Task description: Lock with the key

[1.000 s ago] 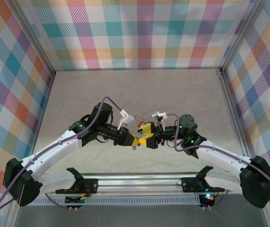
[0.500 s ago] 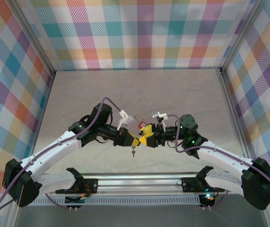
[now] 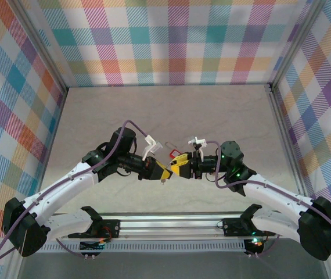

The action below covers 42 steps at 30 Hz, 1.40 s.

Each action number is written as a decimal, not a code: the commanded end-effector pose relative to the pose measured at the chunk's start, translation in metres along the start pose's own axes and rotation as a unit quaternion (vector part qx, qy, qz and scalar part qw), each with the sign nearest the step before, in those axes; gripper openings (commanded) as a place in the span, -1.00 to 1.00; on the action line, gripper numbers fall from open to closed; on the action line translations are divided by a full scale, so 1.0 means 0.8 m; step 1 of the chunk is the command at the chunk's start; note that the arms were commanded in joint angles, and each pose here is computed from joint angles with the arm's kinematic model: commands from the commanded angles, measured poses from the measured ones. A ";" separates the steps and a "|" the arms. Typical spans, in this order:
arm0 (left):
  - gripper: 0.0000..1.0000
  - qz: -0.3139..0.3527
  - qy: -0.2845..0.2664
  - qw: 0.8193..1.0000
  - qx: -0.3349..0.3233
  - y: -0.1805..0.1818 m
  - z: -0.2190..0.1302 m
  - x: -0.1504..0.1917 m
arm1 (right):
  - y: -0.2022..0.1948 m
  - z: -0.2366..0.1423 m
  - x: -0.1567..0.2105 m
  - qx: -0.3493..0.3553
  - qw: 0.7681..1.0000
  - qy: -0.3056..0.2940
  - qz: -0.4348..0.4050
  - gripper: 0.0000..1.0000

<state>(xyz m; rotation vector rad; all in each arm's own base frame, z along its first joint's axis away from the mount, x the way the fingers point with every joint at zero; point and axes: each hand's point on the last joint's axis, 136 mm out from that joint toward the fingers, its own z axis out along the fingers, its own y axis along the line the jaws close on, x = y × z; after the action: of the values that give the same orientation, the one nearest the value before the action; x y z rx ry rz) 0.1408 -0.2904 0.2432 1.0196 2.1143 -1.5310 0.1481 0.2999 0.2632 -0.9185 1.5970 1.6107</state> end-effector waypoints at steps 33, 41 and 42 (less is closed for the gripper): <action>-1.00 0.020 -0.041 0.999 -0.022 0.004 -0.007 -0.016 | 0.004 0.016 0.007 -0.014 1.000 0.027 0.009 -1.00; -1.00 0.020 -0.047 0.995 -0.081 0.024 -0.014 -0.015 | -0.001 0.024 0.012 -0.008 0.998 0.047 0.033 -1.00; -1.00 0.022 -0.050 0.994 -0.093 0.028 -0.017 -0.016 | -0.002 0.025 0.011 -0.008 0.998 0.048 0.035 -1.00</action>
<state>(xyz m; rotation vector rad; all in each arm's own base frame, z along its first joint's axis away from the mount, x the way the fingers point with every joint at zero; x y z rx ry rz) 0.1502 -0.2816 0.2303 0.9363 2.1679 -1.4090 0.1587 0.3114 0.2452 -0.8859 1.7335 1.6087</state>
